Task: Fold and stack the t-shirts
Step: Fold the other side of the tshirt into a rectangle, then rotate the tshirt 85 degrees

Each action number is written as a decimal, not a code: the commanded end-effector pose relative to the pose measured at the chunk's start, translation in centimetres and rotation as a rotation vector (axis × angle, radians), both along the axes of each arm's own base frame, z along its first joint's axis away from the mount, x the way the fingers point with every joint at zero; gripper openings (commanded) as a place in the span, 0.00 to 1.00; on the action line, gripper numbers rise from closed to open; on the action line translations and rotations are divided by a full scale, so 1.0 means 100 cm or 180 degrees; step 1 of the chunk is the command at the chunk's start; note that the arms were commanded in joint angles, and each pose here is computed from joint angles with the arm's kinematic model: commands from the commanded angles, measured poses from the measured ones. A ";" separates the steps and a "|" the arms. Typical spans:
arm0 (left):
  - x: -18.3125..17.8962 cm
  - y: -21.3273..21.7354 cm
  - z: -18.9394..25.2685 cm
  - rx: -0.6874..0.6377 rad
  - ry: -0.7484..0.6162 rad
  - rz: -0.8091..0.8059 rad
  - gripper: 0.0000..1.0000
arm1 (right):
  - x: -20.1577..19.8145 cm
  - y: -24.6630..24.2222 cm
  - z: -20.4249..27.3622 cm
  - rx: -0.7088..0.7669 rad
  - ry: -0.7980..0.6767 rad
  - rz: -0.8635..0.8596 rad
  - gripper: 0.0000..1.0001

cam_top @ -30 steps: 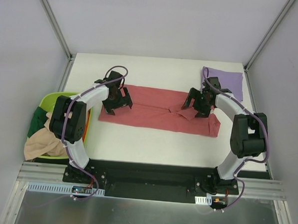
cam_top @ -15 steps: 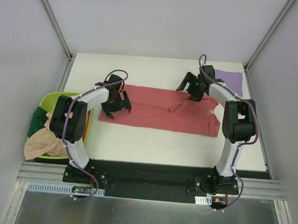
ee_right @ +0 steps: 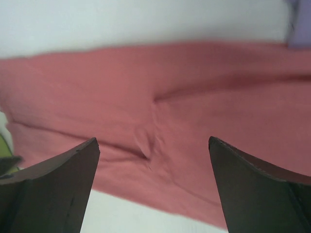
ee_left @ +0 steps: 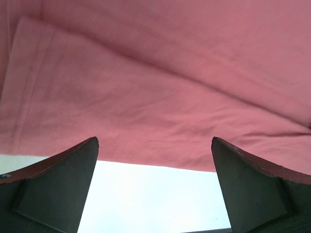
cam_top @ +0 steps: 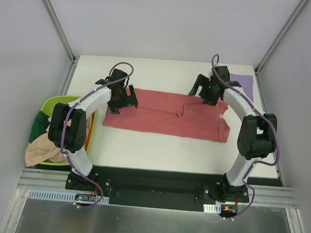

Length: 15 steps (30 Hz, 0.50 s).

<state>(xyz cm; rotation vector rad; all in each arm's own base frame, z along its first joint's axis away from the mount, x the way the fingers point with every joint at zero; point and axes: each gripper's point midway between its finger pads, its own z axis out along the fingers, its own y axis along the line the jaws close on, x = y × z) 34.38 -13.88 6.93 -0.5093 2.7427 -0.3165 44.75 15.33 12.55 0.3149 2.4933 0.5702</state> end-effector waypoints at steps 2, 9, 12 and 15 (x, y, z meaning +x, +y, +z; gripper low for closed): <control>0.064 -0.021 0.038 -0.0102 -0.0449 -0.0280 0.99 | -0.078 -0.029 -0.027 -0.0287 0.0524 -0.0076 0.96; 0.108 -0.044 -0.001 -0.0228 -0.0275 -0.0391 0.99 | -0.094 -0.034 -0.057 -0.0334 0.0879 -0.0132 0.96; 0.099 -0.040 -0.020 -0.0163 -0.0122 -0.0343 0.99 | -0.092 -0.033 -0.064 -0.0319 0.0954 -0.0128 0.96; 0.074 -0.030 -0.036 -0.0090 0.0072 -0.0312 0.99 | -0.092 -0.028 -0.071 -0.0277 0.1029 -0.0066 0.96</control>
